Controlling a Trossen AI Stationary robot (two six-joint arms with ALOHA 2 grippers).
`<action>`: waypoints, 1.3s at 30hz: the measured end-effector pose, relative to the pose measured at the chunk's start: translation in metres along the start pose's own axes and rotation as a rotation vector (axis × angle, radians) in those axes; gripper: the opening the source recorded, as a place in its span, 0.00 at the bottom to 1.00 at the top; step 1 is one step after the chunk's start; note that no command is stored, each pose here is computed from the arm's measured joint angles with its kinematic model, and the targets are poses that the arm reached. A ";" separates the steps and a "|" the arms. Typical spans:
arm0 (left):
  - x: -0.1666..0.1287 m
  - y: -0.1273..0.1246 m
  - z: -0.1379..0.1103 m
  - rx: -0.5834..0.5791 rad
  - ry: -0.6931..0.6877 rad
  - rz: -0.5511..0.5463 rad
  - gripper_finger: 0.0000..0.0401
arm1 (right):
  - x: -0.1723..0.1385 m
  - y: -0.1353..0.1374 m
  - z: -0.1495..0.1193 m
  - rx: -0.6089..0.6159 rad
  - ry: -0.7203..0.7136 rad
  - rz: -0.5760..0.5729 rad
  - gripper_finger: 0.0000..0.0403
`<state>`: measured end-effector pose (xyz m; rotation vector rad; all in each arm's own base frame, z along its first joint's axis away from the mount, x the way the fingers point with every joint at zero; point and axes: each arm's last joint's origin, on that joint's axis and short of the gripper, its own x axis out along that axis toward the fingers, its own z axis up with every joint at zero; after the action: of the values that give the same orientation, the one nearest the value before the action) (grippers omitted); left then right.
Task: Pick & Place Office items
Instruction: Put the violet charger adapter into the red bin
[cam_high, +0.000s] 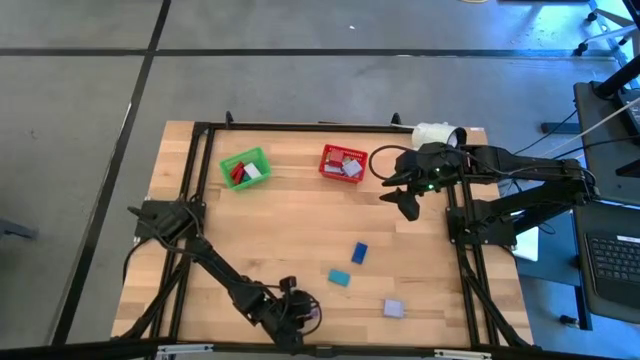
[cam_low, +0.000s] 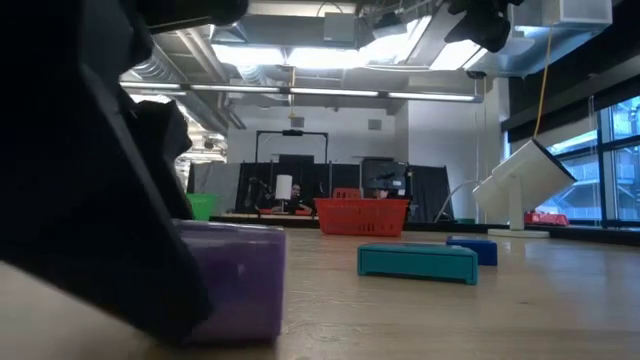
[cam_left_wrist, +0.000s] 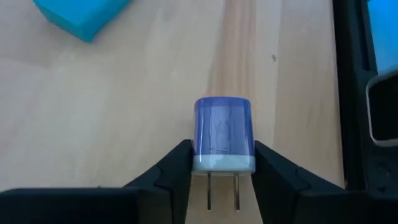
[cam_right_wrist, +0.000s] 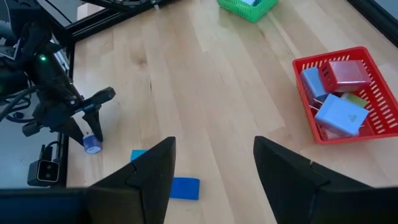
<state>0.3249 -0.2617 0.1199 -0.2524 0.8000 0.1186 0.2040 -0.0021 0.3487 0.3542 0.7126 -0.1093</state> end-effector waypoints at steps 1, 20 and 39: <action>-0.001 0.002 0.004 -0.001 -0.004 0.003 0.32 | 0.000 0.000 0.000 0.005 -0.001 0.000 0.54; -0.075 0.120 0.155 0.200 -0.307 0.476 0.34 | 0.000 0.000 0.002 0.084 -0.027 -0.008 0.54; -0.149 0.191 0.250 0.404 -0.760 0.559 0.35 | -0.008 -0.004 0.018 -0.125 -0.267 -0.275 0.54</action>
<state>0.3571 -0.0118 0.3603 0.3958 0.1029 0.5369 0.2086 -0.0125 0.3651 0.1163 0.4974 -0.3645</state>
